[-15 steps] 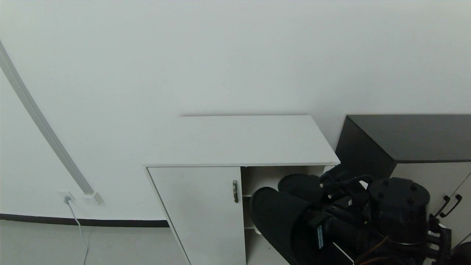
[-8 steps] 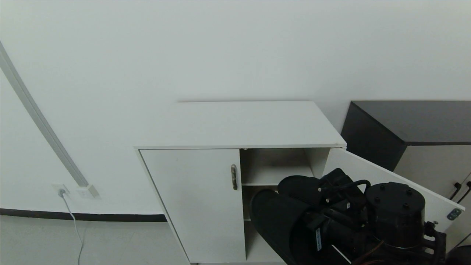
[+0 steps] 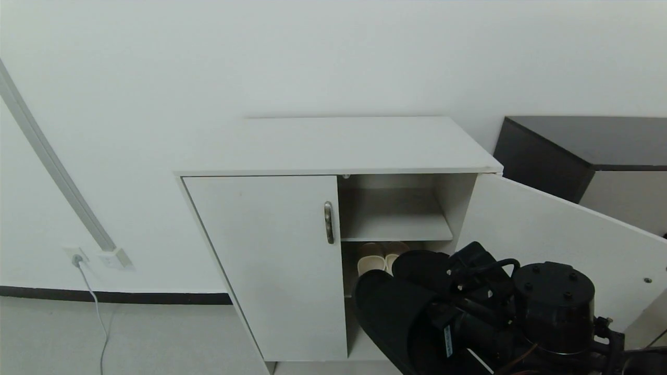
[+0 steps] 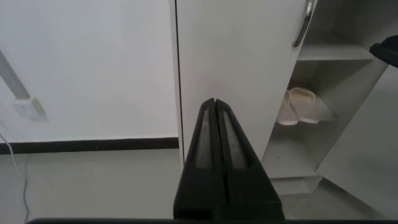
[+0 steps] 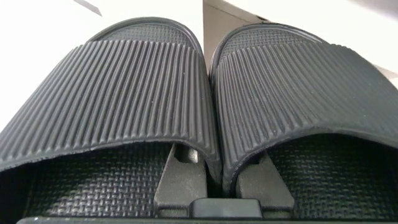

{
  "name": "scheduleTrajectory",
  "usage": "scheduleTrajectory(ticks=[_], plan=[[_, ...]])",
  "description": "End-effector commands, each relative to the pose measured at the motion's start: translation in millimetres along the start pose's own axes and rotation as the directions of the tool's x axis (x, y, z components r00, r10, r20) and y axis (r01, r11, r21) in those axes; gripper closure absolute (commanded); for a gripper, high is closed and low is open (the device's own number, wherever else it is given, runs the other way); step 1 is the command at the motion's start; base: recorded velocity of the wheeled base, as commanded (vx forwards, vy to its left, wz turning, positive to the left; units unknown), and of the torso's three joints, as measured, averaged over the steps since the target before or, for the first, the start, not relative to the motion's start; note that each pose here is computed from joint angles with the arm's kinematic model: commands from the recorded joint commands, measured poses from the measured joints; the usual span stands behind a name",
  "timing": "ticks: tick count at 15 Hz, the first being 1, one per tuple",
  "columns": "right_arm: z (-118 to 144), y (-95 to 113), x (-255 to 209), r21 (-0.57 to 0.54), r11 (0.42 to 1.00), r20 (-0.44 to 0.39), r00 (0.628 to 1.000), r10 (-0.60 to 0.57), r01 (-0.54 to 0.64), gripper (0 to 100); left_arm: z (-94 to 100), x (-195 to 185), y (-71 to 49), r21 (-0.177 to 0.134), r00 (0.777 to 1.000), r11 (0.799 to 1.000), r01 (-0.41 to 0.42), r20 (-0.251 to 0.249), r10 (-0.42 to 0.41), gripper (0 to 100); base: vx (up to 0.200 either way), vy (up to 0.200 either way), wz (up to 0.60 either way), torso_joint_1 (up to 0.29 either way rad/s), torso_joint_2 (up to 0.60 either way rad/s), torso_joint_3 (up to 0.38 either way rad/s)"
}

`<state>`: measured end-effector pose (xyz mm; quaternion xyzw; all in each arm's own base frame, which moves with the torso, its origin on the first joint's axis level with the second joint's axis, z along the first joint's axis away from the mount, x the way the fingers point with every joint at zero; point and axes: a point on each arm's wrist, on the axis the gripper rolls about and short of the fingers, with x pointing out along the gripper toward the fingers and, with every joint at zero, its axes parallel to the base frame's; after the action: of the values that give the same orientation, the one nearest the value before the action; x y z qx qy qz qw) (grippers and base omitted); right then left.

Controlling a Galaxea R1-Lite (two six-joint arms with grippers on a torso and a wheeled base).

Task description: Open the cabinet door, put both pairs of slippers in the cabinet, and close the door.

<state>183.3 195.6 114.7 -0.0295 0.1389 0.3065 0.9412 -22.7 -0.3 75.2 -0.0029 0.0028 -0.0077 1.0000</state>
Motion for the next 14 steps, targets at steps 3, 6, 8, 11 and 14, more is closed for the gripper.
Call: scheduleTrajectory(ticks=[3,6,8,11,14], plan=[[-1.9,0.1,0.2,-0.001,1.0,-0.007,1.0,0.0,0.0,100,-0.2,0.0,0.0,-0.002,1.0,1.0,-0.002,-0.001,0.002,100,0.0,0.0,0.0,-0.154,0.48,0.32],[-3.8,-0.2,-0.7,-0.004,1.0,-0.015,1.0,-0.001,0.001,100,-0.2,0.0,0.0,0.001,1.0,1.0,-0.002,-0.001,0.002,100,0.0,0.0,0.0,-0.131,0.47,0.333],[-4.2,0.1,-0.9,-0.005,1.0,-0.016,1.0,0.001,-0.001,100,-0.2,0.0,0.0,0.0,1.0,1.0,-0.002,-0.001,0.002,100,0.0,0.0,0.0,-0.11,0.45,0.349],[-5.0,0.0,-1.3,-0.007,1.0,-0.019,1.0,0.002,-0.002,100,-0.2,0.0,0.0,-0.003,1.0,1.0,-0.002,-0.001,0.002,100,0.0,0.0,0.0,-0.074,0.43,0.359],[-5.5,0.7,-1.6,-0.008,1.0,-0.021,1.0,0.005,-0.005,100,-0.2,0.0,0.0,-0.005,1.0,1.0,-0.002,-0.001,0.002,100,0.0,0.0,0.0,-0.032,0.43,0.406]])
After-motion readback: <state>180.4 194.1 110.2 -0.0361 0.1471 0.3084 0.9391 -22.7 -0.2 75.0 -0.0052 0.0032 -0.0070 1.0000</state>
